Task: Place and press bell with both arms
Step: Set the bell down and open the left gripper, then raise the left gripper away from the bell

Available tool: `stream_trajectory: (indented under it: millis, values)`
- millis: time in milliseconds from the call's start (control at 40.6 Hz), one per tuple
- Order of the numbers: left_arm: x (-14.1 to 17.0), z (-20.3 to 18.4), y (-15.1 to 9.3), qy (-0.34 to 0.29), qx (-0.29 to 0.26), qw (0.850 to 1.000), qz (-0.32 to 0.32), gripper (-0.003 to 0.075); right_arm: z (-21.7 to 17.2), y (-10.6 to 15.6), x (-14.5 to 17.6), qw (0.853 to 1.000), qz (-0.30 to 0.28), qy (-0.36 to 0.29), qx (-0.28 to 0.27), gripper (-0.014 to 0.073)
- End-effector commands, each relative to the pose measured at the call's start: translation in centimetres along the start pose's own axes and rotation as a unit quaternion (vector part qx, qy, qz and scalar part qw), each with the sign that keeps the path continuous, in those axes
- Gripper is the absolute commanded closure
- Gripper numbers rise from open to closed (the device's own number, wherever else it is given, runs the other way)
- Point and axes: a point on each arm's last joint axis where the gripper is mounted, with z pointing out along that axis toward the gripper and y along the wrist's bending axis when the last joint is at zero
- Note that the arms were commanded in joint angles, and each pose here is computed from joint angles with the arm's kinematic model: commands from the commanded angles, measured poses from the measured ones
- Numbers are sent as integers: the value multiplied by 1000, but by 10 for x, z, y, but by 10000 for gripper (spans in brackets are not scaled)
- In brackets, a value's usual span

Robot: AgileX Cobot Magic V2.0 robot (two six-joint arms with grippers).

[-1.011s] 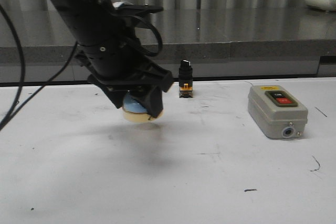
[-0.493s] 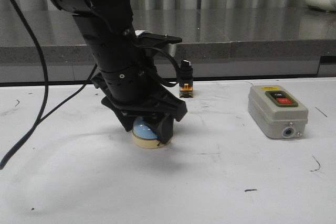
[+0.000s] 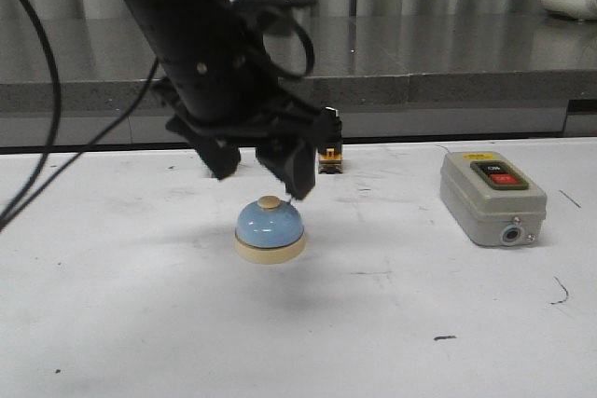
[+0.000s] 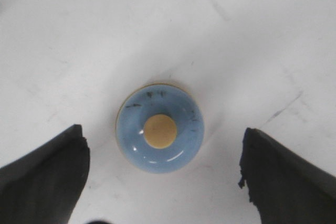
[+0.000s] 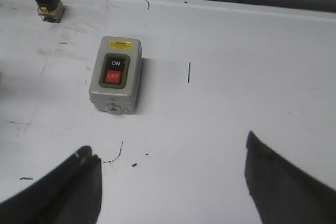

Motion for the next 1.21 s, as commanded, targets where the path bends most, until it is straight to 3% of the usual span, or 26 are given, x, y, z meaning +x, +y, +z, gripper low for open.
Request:
stream_trajectory:
  millis: [0,271,493,740,1183]
  values:
    - [-8,-63,-4,-93,8,996,-6,153,-4,-1,-13,999,-5,-46,6,15]
    - [40,-146,12,-195,-6,980,-41,153,-4,-1,-13,999,-5,-46,6,15]
    - [94,-186,29,-238,-35,968,-74,153,-4,-1,-13,999,-5,-46,6,15]
    - [145,-213,25,-258,-41,961,-87,153,-4,-1,-13,999,-5,-46,6,15]
    - [159,-222,23,-279,-41,956,-85,153,-4,-1,-14,999,-5,-49,6,15]
